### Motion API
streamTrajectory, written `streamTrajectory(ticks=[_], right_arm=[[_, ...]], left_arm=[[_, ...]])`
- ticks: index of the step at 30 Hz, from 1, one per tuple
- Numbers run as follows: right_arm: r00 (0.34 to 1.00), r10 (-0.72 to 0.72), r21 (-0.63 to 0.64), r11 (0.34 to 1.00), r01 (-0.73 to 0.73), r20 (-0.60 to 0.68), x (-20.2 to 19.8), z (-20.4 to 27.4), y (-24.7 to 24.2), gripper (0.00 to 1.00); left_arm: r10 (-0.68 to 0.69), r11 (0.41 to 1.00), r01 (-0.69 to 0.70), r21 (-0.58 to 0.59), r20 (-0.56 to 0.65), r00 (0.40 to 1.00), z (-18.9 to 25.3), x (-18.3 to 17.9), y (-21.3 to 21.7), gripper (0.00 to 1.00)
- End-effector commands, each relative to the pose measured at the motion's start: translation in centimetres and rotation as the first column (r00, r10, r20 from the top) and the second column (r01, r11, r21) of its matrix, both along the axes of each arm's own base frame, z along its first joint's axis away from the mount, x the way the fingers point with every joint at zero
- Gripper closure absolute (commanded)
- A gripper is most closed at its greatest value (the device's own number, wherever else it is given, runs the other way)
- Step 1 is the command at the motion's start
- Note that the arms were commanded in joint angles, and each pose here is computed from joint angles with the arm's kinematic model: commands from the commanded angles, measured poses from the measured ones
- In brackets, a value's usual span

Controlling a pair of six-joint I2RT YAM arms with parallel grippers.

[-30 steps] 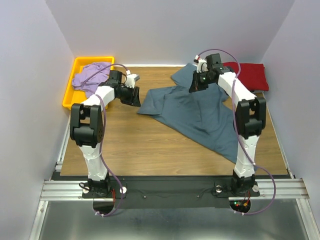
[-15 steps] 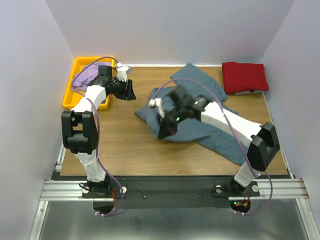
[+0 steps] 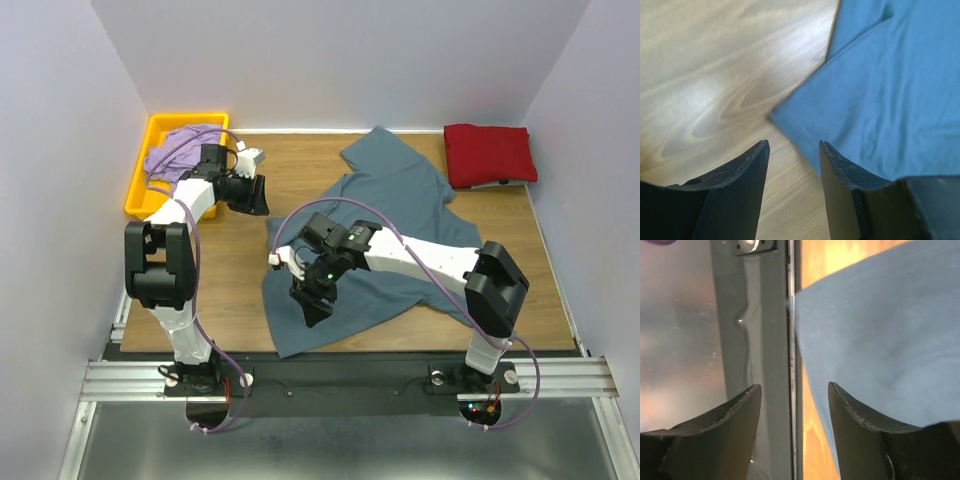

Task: Fold and stack the t-shirts
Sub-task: Flatten the tshirt out

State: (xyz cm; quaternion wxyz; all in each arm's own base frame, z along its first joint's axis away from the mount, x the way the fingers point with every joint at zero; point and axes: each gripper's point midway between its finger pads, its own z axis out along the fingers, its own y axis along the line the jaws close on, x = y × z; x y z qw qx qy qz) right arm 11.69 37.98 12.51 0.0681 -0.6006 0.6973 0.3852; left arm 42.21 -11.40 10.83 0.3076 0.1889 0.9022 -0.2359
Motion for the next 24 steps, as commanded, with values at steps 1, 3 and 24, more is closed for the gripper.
streamTrajectory(ticks=[1,3,24], right_arm=[[0.988,-0.104,0.113,0.989,0.091,0.113,4.5,4.4,0.3,0.37],[0.981,-0.162,0.134,0.98,0.147,0.106,6.4,5.4,-0.4,0.37],[0.682,-0.662,-0.244,0.638,0.73,0.31,24.8,-8.4,-18.5,0.54]], left_arm=[[-0.01,0.997,0.008,0.076,0.021,1.0,-0.2,-1.7,0.6,0.44],[-0.015,0.995,0.012,0.104,0.02,1.0,-0.9,-1.8,0.5,0.44],[-0.085,0.949,0.06,0.311,0.068,0.994,-5.9,1.5,-1.5,0.45]])
